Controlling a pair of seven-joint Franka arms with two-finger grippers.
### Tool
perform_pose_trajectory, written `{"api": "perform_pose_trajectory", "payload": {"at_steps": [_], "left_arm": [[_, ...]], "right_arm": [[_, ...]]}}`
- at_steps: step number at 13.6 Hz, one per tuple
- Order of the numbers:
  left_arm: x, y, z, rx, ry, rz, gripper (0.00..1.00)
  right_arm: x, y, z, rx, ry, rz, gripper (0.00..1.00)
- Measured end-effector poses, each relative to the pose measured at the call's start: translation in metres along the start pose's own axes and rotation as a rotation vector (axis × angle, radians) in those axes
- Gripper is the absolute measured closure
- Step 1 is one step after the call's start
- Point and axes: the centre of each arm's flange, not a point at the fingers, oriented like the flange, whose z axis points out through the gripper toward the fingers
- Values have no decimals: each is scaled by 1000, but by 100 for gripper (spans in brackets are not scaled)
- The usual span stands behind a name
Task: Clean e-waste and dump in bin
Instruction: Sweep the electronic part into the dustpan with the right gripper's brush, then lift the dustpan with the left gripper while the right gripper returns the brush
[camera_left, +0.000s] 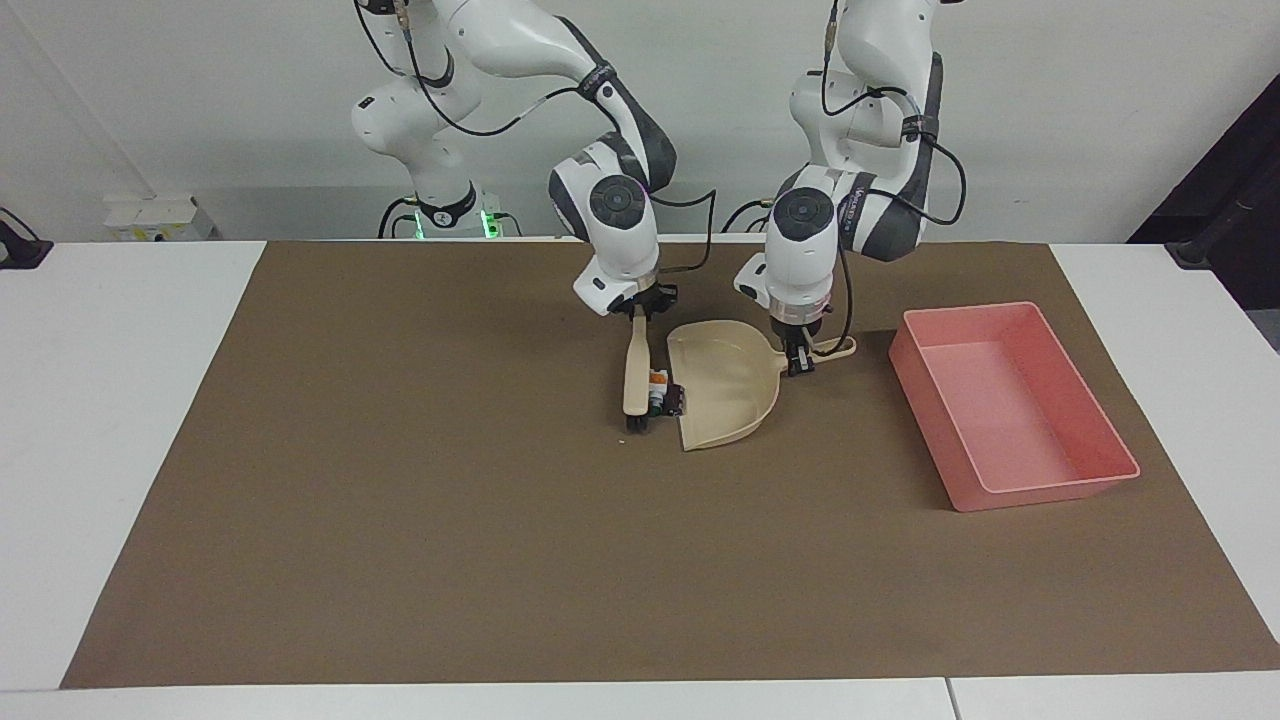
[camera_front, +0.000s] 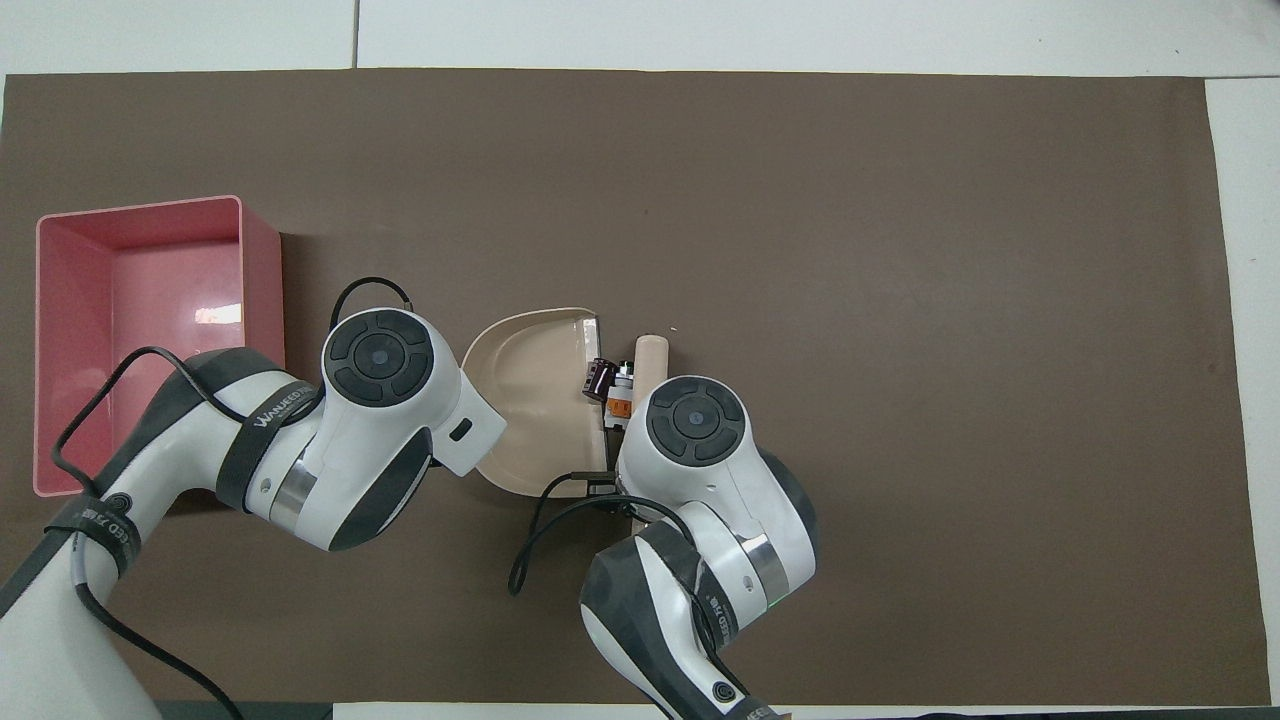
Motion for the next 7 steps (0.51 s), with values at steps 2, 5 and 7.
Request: {"api": "perform_pose_trajectory", "payload": {"at_steps": [2,5,7], "left_arm": [[0,0,0,0,0,0,66],[0,0,0,0,-1,0,66],[0,0,0,0,-1,0,66]], "right_arm": [[0,-12,4,6,14,11,74],[-1,-19,6,18,23,11,74],[-1,-22,4,35,19,18,74]]}}
